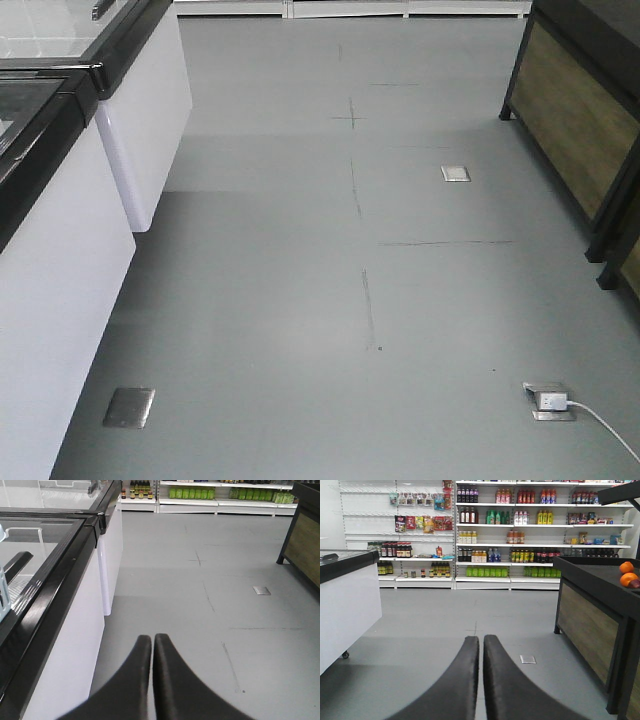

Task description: Left arm holds basket, right arm returns cookies

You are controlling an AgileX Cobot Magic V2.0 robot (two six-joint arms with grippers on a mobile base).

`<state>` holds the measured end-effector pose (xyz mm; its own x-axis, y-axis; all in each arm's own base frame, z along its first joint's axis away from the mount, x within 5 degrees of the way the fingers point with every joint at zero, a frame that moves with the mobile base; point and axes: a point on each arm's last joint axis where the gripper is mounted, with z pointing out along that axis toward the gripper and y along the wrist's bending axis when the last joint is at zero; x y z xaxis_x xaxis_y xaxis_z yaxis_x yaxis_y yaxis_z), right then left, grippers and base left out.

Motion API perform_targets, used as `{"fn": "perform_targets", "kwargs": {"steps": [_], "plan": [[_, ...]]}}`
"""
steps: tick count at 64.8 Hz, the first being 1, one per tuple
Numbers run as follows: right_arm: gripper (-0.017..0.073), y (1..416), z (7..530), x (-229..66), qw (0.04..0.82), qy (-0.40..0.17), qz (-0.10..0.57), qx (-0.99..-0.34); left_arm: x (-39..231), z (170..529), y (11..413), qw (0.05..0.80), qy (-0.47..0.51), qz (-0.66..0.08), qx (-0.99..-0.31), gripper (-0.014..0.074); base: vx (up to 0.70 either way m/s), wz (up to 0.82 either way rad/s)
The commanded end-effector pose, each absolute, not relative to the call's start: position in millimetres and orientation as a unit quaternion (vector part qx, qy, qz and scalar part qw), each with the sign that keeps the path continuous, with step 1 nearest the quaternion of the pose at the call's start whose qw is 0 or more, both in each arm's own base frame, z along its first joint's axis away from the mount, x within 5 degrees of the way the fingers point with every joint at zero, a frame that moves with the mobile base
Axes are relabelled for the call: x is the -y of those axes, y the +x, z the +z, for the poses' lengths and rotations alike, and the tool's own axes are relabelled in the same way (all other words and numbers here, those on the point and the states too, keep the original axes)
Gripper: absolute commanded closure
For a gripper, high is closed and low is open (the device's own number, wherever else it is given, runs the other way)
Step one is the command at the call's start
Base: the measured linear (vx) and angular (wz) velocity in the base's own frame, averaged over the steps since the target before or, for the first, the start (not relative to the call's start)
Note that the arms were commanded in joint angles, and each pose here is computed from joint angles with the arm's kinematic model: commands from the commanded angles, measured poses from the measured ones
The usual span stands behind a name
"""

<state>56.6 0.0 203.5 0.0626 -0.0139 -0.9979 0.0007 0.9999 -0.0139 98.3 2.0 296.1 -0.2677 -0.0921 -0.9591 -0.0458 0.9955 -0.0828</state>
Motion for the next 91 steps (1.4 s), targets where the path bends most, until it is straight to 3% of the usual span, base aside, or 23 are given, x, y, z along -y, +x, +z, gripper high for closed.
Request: {"fn": "perform_targets", "kwargs": {"steps": [1, 11, 34, 41, 52, 61, 74, 91], "plan": [[0.0570, 56, 205, 0, 0.753, -0.009, -0.008, -0.658, -1, 314, 101, 0.642, -0.044, -0.027, -0.765, 0.0570, 0.00, 0.00], [0.0570, 56, 205, 0, 0.753, -0.009, -0.008, -0.658, -1, 314, 101, 0.642, -0.044, -0.027, -0.765, 0.0490, 0.00, 0.00], [0.0570, 56, 205, 0, 0.753, -0.009, -0.008, -0.658, -1, 312, 101, 0.637, -0.044, -0.026, -0.769, 0.0133, 0.00, 0.00], [0.0570, 56, 205, 0, 0.753, -0.009, -0.008, -0.658, -1, 315, 102, 0.649, -0.045, -0.029, -0.759, 0.0081, 0.00, 0.00], [0.0570, 56, 205, 0, 0.753, -0.009, -0.008, -0.658, 0, 312, 101, 0.633, -0.073, -0.057, -0.768, 0.0081, 0.00, 0.00], [0.0570, 56, 205, 0, 0.753, -0.009, -0.008, -0.658, -1, 309, 110, 0.573, -0.108, -0.073, -0.809, 0.0081, 0.00, 0.00], [0.0570, 56, 205, 0, 0.753, -0.009, -0.008, -0.658, 0, 317, 153, 0.459, -0.134, -0.069, -0.875, 0.0081, 0.00, 0.00], [0.0570, 56, 205, 0, 0.753, -0.009, -0.008, -0.658, 3, 363, 216, 0.406, -0.191, -0.131, -0.884, 0.0081, 0.00, 0.00]]}}
